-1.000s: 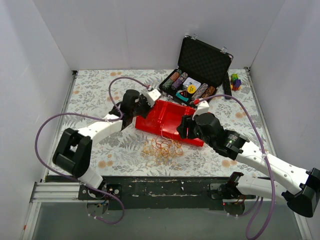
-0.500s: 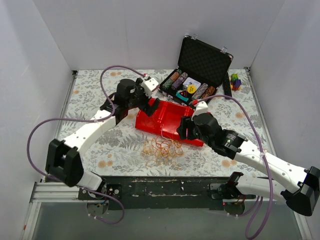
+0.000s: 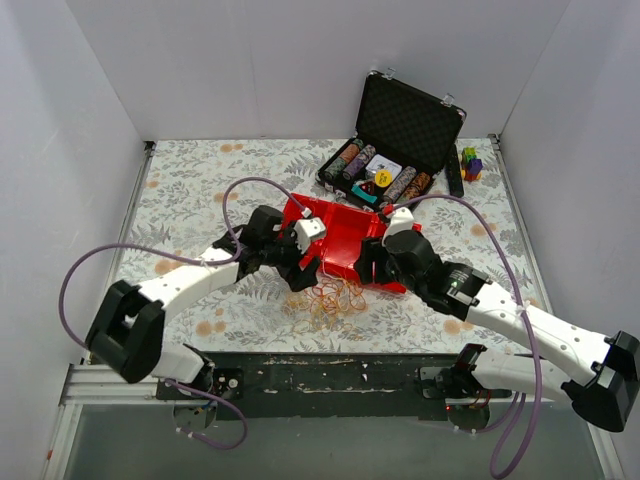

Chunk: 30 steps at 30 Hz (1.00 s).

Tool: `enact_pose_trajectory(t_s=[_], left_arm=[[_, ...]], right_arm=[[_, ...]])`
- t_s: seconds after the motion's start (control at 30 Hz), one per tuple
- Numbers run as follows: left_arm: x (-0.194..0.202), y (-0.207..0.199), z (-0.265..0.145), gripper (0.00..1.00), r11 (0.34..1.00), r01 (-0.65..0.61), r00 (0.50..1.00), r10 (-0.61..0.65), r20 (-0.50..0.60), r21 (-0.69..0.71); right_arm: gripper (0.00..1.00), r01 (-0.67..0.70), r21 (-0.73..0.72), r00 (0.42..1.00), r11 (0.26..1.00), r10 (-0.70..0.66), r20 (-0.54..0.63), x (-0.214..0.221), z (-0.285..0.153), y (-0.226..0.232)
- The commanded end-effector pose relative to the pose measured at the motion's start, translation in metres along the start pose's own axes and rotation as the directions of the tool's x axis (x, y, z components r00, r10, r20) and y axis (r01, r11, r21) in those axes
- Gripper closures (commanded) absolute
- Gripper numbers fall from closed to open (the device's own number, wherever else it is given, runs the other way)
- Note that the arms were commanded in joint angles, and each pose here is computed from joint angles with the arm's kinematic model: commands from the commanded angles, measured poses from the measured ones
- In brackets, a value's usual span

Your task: Untangle the cables

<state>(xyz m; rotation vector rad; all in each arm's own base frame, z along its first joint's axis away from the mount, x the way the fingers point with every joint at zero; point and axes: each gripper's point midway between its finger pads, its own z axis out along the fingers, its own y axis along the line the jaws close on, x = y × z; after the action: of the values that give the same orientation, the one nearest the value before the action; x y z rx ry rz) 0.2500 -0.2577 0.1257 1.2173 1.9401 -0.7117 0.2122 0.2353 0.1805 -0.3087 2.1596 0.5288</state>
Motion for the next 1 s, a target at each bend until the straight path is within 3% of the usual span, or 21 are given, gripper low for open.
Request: enact_pose_trajectory(t_s=[0.0,0.13,0.5,0.73,0.9,0.97], left_arm=[[0.013,0.010,0.021,0.20,0.983,0.182,0.982,-0.183,-0.049,-0.035],[0.025,0.013,0.037,0.22,0.959,0.279,0.959,-0.281,-0.037,-0.059],[0.047,0.014,0.051,0.25,0.955,0.291,0.953,-0.294,-0.070,-0.054],[0.072,0.021,0.059,0.48,0.960,0.264,0.956,-0.274,-0.109,-0.095],[0.066,0.024,0.062,0.56,0.954,0.283,0.952,-0.292,-0.090,-0.100],[0.062,0.024,0.063,0.67,0.950,0.297,0.949,-0.305,-0.078,-0.097]], right_arm=[[0.33,-0.040,-0.011,0.996,0.999,0.041,0.083,-0.022,-0.010,0.004],[0.33,-0.049,-0.019,0.993,0.999,0.051,0.104,-0.030,-0.017,0.005],[0.33,-0.055,-0.037,0.990,0.998,0.059,0.124,-0.034,-0.025,0.005],[0.34,-0.056,-0.056,0.989,0.997,0.063,0.135,-0.039,-0.027,0.009],[0.34,-0.054,-0.058,0.989,0.997,0.062,0.133,-0.038,-0.026,0.010],[0.34,-0.054,-0.061,0.990,0.997,0.061,0.128,-0.037,-0.023,0.011]])
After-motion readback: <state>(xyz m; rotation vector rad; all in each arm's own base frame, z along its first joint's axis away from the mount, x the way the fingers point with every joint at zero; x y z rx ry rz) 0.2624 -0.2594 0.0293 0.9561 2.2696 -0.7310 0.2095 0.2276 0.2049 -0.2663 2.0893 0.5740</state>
